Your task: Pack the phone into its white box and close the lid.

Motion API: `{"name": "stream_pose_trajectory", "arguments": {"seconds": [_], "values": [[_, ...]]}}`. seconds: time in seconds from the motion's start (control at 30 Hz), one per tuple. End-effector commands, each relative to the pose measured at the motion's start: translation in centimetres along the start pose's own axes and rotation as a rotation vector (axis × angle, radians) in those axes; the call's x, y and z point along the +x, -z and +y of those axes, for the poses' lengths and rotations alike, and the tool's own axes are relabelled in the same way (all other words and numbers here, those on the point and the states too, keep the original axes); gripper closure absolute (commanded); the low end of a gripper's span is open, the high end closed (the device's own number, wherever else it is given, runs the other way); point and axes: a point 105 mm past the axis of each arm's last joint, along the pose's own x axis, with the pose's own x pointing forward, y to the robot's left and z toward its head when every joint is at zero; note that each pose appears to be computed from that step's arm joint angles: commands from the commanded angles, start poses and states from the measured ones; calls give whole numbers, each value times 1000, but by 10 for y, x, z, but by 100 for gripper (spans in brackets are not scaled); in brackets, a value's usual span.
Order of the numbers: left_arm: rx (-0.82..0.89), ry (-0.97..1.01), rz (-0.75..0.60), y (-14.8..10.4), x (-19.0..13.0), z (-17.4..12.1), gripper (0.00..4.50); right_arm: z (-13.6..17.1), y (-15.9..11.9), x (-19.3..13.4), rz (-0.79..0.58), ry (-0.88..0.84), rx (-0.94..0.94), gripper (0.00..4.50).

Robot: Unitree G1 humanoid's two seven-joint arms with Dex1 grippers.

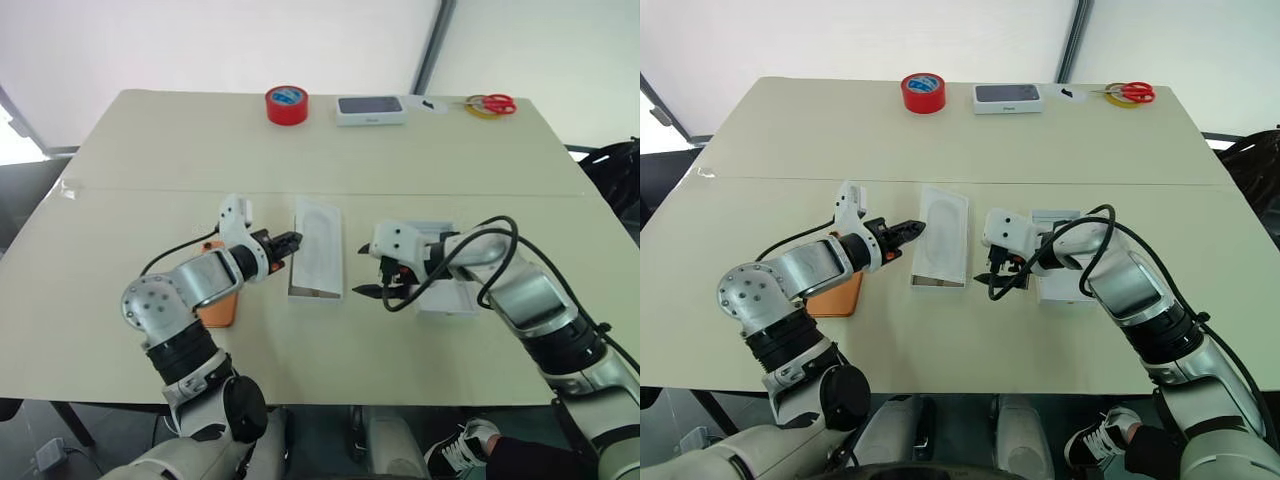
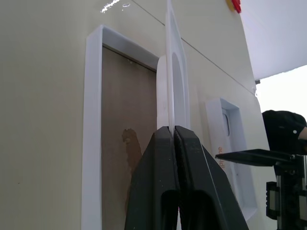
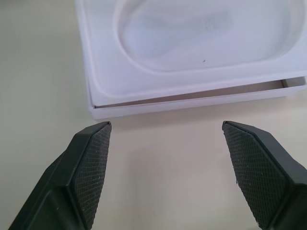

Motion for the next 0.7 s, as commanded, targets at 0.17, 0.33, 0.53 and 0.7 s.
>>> {"name": "stream_pose_trajectory", "arguments": {"seconds": [0.17, 0.33, 0.53, 0.7], "values": [[30, 16, -14, -2, -4, -4, 361, -7, -10, -4, -41, 45, -29, 59], [15, 10, -49, -9, -9, -1, 361, -12, -9, -5, -39, 61, -31, 59], [27, -18, -114, -23, -20, 4, 361, -22, -11, -5, -48, 98, -37, 59], [280, -132, -226, -53, -52, 16, 356, -39, -17, -5, -63, 164, -3, 137]]}}
